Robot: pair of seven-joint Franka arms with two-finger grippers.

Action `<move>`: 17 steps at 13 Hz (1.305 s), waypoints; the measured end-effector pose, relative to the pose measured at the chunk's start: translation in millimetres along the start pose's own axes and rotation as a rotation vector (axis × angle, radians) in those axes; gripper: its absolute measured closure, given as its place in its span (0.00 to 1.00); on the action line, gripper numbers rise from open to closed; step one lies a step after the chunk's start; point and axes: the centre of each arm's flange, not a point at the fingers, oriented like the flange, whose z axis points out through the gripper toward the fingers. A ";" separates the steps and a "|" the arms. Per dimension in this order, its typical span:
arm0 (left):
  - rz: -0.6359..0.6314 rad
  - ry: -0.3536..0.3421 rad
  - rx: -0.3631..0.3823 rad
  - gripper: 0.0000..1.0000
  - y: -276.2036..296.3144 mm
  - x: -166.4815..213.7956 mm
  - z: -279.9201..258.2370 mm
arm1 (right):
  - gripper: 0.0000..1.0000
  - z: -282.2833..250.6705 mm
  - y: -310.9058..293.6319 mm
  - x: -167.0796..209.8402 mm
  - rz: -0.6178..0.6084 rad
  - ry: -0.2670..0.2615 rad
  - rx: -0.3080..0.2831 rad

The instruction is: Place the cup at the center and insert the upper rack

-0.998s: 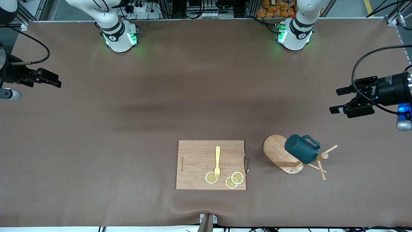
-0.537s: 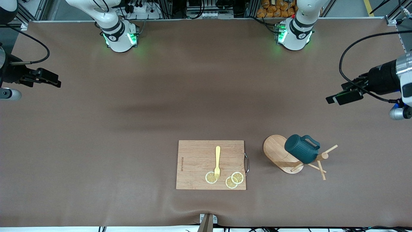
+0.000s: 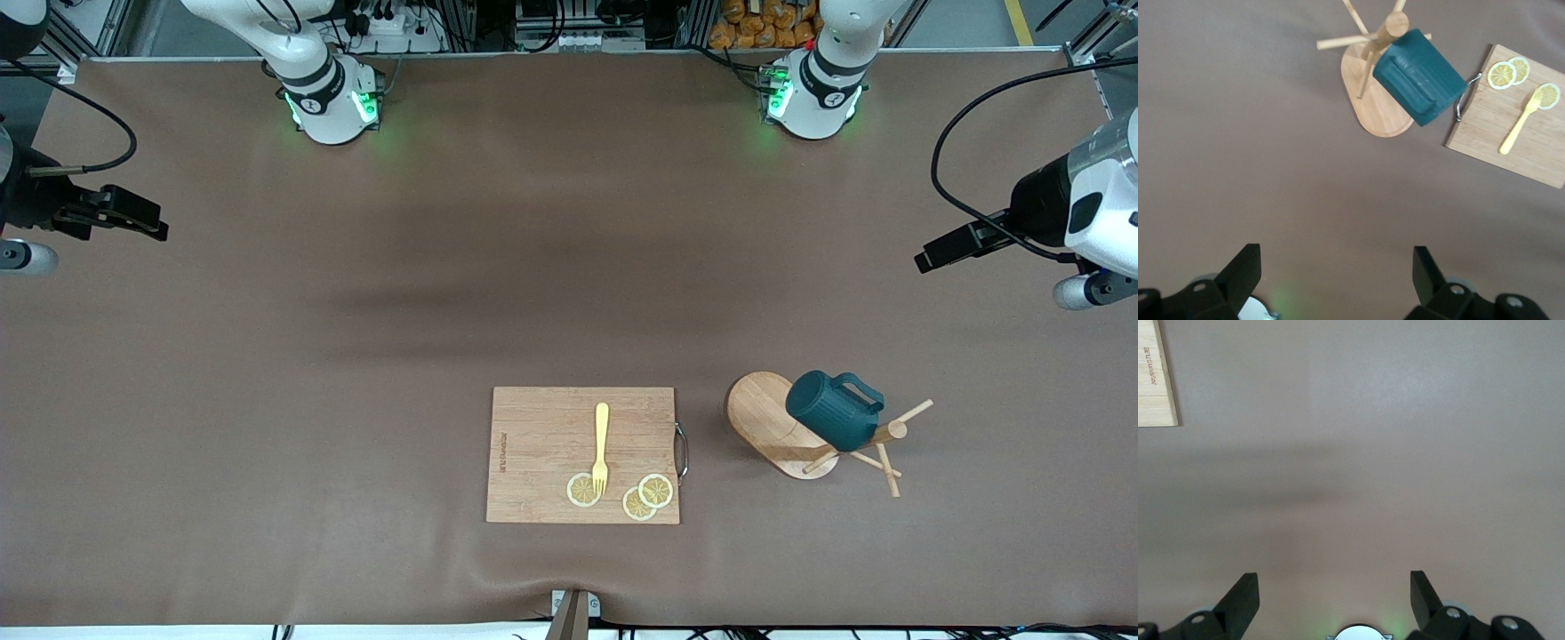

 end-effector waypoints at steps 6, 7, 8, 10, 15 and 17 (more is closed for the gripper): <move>0.116 0.049 0.089 0.00 -10.6 6.4 -0.8 | 0.00 -1.6 0.0 -1.0 0.000 0.001 0.000; 0.132 0.055 0.099 0.00 -12.4 6.9 -1.8 | 0.00 -1.6 0.0 -1.0 0.000 0.002 0.000; 0.132 0.059 0.106 0.00 -14.0 7.1 -2.8 | 0.00 -1.9 0.0 -1.2 0.000 0.002 0.000; 0.104 0.073 0.132 0.00 -18.4 7.5 -5.6 | 0.00 -4.2 0.1 -2.7 0.000 0.007 0.000; 0.045 0.098 0.133 0.00 -33.5 0.4 -24.2 | 0.00 -10.0 -0.1 -4.8 -0.001 0.019 0.001; 0.041 0.109 0.148 0.00 -34.5 -4.4 -29.0 | 0.00 -11.3 -0.1 -6.1 -0.001 0.018 0.001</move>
